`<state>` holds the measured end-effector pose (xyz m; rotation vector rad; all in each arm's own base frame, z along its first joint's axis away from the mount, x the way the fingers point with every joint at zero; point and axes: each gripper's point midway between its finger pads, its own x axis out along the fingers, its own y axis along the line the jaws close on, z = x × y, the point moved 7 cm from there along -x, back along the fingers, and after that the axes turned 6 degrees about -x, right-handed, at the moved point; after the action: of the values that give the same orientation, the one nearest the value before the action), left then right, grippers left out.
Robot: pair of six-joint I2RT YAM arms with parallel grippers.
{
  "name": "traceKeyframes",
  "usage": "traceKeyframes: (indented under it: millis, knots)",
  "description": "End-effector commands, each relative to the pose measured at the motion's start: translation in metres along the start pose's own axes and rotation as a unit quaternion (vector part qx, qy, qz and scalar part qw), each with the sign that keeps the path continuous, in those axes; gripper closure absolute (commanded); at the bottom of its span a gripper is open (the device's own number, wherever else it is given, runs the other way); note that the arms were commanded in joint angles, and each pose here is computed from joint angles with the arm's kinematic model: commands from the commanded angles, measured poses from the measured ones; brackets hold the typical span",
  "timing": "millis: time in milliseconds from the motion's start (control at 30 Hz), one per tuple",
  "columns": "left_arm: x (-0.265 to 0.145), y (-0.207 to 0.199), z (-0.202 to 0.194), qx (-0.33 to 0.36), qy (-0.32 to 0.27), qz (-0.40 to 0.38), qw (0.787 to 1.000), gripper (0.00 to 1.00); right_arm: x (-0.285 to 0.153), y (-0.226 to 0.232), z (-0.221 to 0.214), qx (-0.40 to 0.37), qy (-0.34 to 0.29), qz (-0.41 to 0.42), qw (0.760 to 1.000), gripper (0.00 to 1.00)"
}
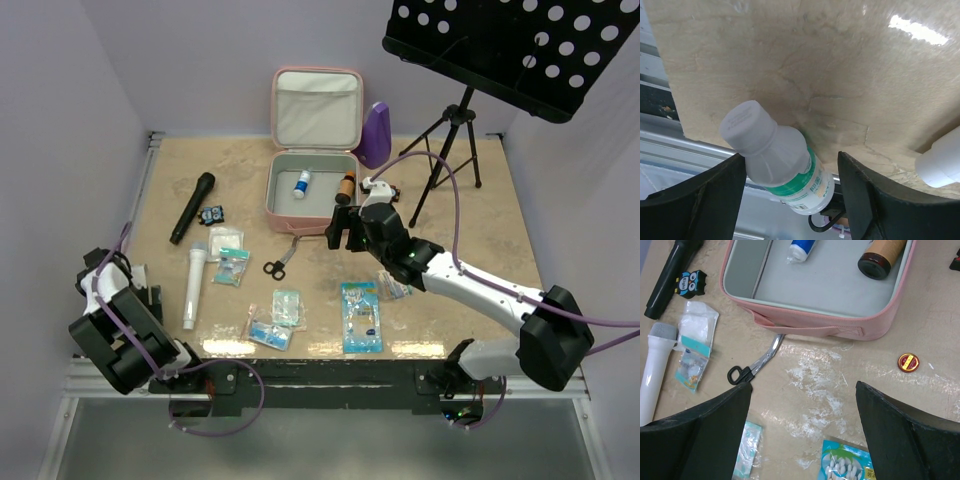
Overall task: Organize the medicine kit
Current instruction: Pick up the pill bottle at the corner of the board.
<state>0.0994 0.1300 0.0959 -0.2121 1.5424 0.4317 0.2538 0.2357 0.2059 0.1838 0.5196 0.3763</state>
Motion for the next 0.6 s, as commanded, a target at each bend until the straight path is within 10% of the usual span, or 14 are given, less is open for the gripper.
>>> traceKeyframes:
  millis: [0, 567]
  knots:
    - [0.000, 0.005, -0.003, 0.007, -0.007, 0.026, 1.000, 0.25, -0.006, -0.001, 0.010, 0.005, -0.026, -0.006, 1.000, 0.10]
    - [-0.006, 0.003, 0.011, 0.024, -0.032, -0.010, 0.999, 1.00, -0.007, -0.006, 0.005, -0.003, -0.026, -0.014, 1.000, 0.10]
